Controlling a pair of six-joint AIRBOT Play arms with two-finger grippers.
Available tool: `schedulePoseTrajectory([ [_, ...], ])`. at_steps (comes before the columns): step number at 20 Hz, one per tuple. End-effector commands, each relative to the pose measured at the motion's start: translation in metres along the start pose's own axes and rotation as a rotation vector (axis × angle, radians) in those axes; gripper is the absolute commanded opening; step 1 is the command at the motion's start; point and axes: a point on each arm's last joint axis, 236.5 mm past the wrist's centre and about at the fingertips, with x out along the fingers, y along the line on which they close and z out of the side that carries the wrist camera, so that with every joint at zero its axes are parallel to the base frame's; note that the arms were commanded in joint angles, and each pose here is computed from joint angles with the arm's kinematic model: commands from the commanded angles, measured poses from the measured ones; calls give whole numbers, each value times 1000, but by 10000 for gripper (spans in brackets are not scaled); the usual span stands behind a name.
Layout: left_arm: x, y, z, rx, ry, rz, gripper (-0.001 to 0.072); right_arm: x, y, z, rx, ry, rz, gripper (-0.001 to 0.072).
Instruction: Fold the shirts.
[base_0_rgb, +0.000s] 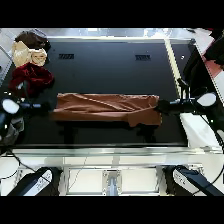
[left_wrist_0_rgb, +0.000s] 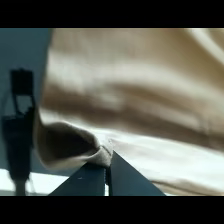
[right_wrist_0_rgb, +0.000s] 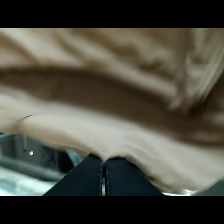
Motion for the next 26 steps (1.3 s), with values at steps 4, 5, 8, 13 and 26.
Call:
schedulePoseTrajectory([
  [4, 44, -5, 56, 160, 53, 90, 8, 43, -7, 66, -42, -47, -33, 10],
  [5, 53, -6, 56, 180, 64, 98, 8, 54, -9, 73, -48, -51, -41, 10],
  [8, 77, -3, 63, 227, 60, 132, 8, 78, -22, 90, -21, -80, -67, 10],
  [13, 108, 19, 64, 231, 86, 197, 8, 104, -46, 92, 7, -74, -106, 10],
  [26, 42, -18, 151, 261, -201, 160, 711, 46, -36, 131, -110, -102, -157, 275],
])
